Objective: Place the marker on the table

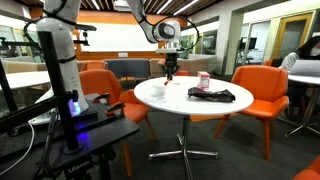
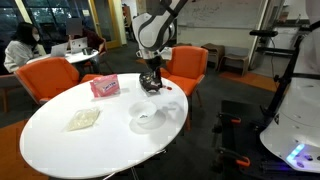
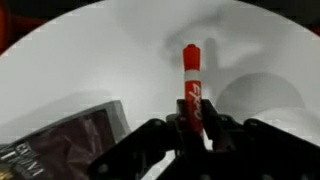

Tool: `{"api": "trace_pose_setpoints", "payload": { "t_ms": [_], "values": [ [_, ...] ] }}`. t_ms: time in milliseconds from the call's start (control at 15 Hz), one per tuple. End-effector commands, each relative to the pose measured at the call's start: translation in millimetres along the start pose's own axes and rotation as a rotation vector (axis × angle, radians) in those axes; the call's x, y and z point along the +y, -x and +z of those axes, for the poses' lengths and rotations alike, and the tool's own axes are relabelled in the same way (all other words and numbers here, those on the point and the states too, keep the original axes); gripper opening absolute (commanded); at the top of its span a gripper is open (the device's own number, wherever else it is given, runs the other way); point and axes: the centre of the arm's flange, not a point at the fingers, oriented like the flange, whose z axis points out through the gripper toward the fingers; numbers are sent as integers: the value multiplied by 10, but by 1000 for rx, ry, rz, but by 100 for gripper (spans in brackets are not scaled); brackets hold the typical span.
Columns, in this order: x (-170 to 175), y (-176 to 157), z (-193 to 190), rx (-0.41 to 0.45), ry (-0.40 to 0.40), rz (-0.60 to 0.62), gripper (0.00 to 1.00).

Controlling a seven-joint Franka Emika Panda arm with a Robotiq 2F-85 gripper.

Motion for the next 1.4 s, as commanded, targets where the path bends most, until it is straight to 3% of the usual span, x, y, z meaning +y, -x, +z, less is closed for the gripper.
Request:
{"api": "trace_pose_setpoints", "payload": {
  "t_ms": [0,467,600,667,1000,1133,1333],
  "values": [
    [206,-273,378,-35,10,42,5],
    [291,-630,968,-109,13,36,5],
    [289,-664,988,-131,8,31,41],
    [281,-678,980,-135,7,25,53],
    [106,-652,736,-99,8,-34,90],
    [-11,-627,447,-56,39,-58,100],
    [-201,-556,-90,39,69,-101,100]
  ]
}}
